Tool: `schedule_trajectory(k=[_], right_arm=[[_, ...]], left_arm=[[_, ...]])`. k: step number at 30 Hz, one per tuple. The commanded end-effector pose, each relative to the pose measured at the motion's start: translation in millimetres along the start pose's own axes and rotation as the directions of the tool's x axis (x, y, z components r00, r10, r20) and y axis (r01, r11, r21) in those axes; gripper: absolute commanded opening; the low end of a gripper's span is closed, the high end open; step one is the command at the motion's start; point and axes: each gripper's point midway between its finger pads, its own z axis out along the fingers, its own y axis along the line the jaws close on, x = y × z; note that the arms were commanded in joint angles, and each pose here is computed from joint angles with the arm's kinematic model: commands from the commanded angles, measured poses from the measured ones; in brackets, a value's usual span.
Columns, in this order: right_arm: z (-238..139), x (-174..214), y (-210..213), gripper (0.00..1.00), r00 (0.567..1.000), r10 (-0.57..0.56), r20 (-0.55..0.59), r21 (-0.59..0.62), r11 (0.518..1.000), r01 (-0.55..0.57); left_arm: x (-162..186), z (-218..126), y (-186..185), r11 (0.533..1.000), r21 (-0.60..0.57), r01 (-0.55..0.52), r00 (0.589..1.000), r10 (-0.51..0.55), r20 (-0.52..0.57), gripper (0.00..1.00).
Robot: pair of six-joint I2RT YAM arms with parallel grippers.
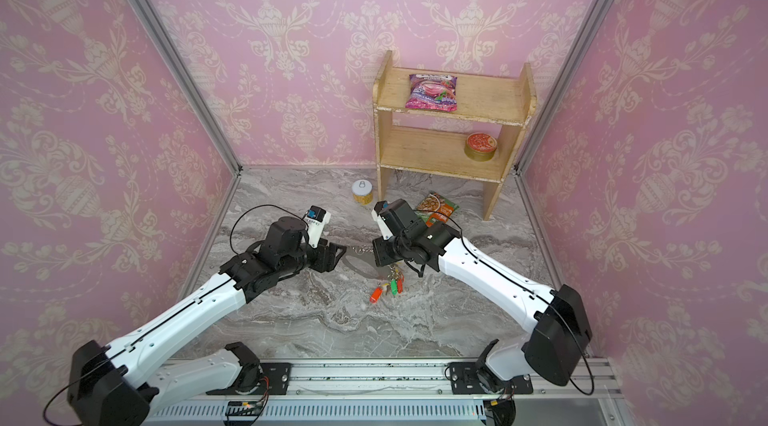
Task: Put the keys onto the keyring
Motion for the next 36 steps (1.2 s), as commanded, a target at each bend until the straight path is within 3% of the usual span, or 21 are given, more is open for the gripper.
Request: schedule_trajectory(k=[1, 11, 16, 19, 28, 36], right_arm=[[-18.2, -1.0, 12.6, 0.00, 0.975, -0.221, 0.003, -0.021, 0.975, 0.221], [-30.3, 13.9, 13.8, 0.00, 0.909, -0.415, 0.036, 0.003, 0.910, 0.415], [-35.6, 14.8, 19.1, 0.00, 0.874, -0.472, 0.118, -0.014, 0.879, 0.476], [-41.1, 8.0, 20.1, 0.00, 0.846, -0.496, 0.194, 0.013, 0.864, 0.503], [-71.8, -15.0, 29.2, 0.00, 0.724, -0.469, 0.506, 0.001, 0.840, 0.543], [-87.8, -15.6, 39.1, 0.00, 0.669, -0.445, 0.595, -0.053, 0.809, 0.586]], left_arm=[[-16.0, -6.5, -0.9, 0.999, -0.005, -0.047, 0.999, 0.047, 0.013, 0.72], [-48.2, -20.6, 8.4, 0.999, -0.018, -0.049, 0.995, 0.051, 0.086, 0.73], [-36.0, 0.6, -25.0, 0.980, 0.201, 0.006, 0.999, -0.016, 0.051, 0.71], [-29.3, 4.1, -50.3, 0.953, 0.303, -0.034, 0.997, 0.011, 0.076, 0.71], [-33.9, -8.4, -95.6, 0.887, 0.437, -0.147, 0.984, 0.087, 0.155, 0.69], [-48.0, -17.2, -110.7, 0.859, 0.481, -0.174, 0.978, 0.093, 0.186, 0.69]])
